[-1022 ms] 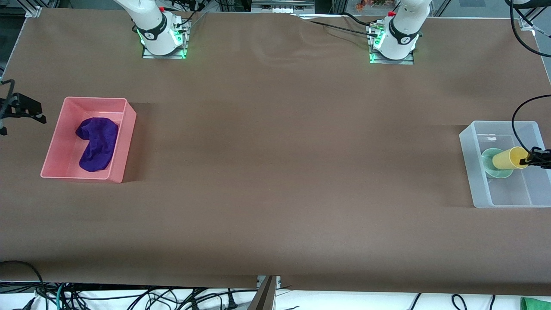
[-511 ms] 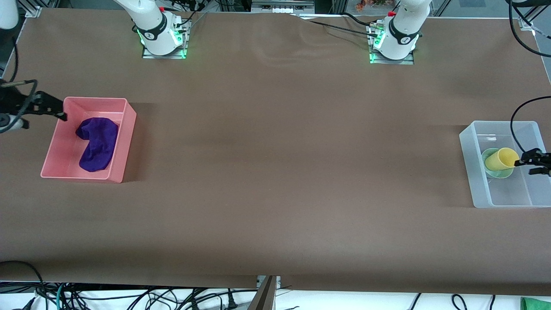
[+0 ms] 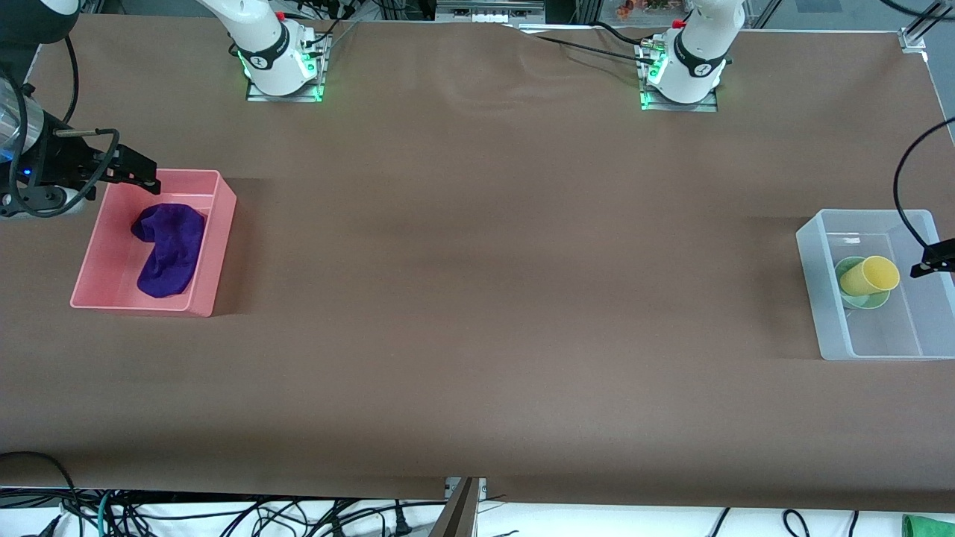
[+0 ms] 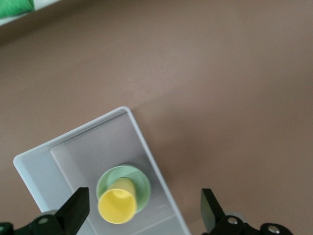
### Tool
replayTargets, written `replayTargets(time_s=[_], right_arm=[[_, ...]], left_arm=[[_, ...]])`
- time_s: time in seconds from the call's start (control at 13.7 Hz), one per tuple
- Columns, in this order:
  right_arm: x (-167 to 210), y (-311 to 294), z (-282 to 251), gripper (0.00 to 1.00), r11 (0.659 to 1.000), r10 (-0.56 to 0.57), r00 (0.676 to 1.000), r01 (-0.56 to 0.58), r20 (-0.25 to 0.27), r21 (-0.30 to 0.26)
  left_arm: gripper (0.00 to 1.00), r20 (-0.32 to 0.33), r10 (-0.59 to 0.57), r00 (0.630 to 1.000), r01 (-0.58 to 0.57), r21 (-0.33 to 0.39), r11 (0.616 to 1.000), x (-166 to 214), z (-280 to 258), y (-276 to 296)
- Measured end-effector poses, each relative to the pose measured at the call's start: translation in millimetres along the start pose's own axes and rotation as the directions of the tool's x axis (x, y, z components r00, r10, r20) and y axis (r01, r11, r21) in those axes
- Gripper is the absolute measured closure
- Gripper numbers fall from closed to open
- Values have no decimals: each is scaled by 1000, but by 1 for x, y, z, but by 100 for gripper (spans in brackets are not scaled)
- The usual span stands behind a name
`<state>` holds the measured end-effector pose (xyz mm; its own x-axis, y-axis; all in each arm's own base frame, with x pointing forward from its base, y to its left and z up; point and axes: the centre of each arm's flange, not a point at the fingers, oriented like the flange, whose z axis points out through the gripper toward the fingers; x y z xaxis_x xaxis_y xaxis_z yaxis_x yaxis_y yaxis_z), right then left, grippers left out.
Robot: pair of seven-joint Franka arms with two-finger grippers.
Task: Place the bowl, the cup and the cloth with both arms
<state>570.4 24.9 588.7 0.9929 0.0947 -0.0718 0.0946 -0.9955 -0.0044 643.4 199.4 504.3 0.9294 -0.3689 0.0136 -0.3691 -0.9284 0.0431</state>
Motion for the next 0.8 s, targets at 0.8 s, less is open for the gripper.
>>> replayTargets(time_s=[0.8], right_arm=[[2, 5, 4, 0, 1000, 10, 1000, -10, 7, 0]], left_arm=[[0, 45, -363, 931, 359, 84, 930, 31, -57, 250]])
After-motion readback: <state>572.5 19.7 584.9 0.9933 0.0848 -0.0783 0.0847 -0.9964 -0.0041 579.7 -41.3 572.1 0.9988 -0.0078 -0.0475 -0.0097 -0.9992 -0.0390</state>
